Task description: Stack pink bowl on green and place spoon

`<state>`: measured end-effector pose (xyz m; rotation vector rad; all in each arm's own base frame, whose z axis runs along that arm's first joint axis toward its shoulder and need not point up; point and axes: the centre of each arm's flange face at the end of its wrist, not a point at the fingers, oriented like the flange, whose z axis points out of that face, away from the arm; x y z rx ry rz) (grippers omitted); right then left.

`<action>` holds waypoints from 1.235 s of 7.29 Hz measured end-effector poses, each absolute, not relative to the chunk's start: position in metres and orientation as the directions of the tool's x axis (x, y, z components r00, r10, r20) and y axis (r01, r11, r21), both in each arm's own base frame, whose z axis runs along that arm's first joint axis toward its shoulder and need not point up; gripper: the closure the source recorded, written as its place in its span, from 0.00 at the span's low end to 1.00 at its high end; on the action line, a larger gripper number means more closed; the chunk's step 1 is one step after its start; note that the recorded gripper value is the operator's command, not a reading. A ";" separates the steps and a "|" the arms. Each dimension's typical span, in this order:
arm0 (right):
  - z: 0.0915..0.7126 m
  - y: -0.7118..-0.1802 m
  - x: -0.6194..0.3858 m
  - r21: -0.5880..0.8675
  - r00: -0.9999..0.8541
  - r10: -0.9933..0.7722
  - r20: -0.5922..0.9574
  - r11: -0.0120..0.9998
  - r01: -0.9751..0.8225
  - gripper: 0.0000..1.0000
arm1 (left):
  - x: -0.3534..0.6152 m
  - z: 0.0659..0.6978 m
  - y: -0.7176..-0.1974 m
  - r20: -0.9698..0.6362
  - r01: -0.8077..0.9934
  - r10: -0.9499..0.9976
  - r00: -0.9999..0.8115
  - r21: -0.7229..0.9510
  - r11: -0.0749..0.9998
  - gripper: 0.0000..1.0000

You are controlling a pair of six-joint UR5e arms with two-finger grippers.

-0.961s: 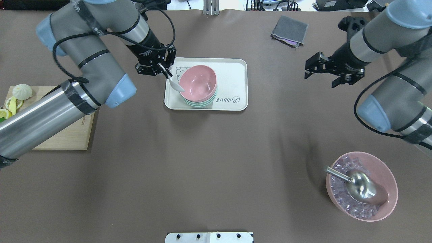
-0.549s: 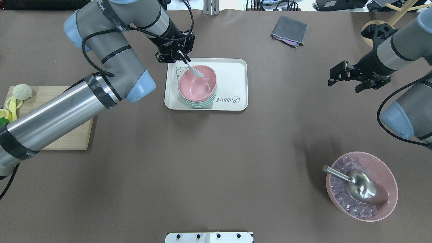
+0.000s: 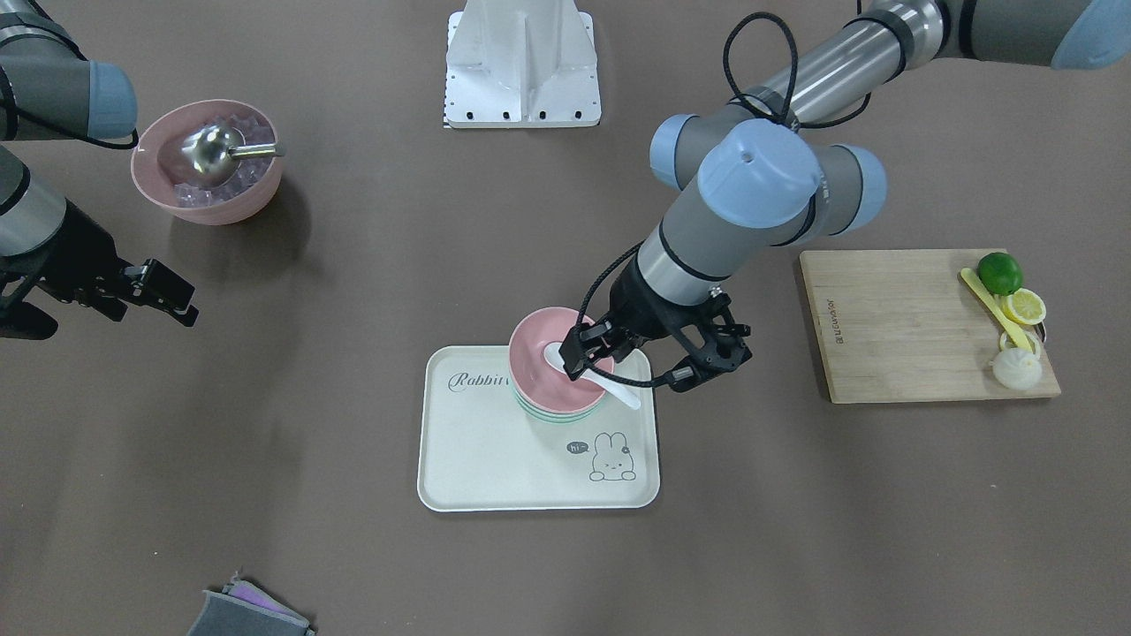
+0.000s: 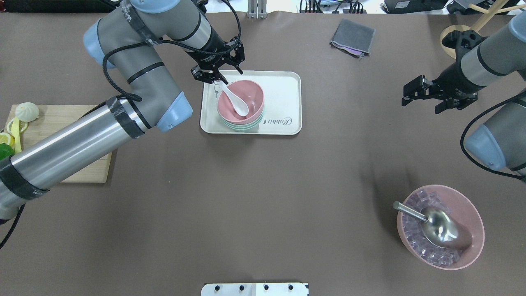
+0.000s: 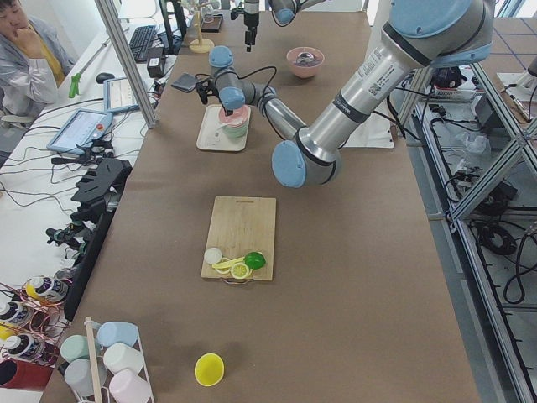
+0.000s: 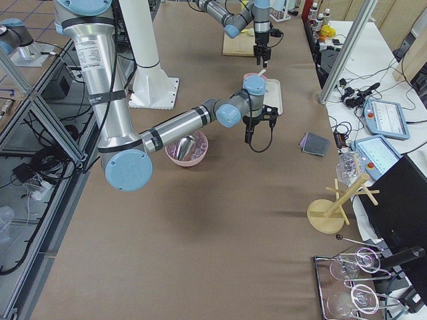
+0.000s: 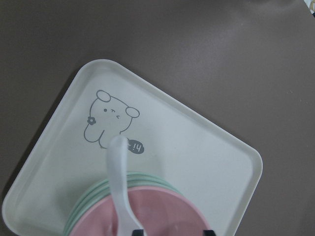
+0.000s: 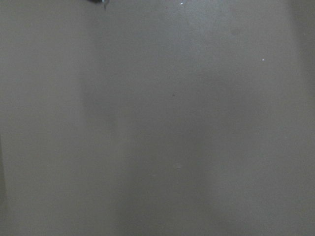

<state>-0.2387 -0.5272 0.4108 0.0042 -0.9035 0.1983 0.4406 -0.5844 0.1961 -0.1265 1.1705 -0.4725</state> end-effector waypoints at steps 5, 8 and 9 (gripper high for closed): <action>0.499 -0.530 -0.139 0.069 0.693 0.010 0.721 0.994 -0.086 0.00 | 0.265 0.390 -0.514 -0.846 0.247 -0.155 0.510 -0.028 0.969 0.02; 0.583 -0.543 -0.055 0.146 0.736 -0.107 0.668 0.989 0.012 0.00 | 0.141 0.530 -0.480 -0.722 0.054 0.107 0.684 0.196 0.979 0.02; 0.611 -0.543 -0.033 0.148 0.724 -0.133 0.677 0.988 0.043 0.00 | 0.107 0.568 -0.476 -0.724 0.009 0.136 0.677 0.192 0.981 0.02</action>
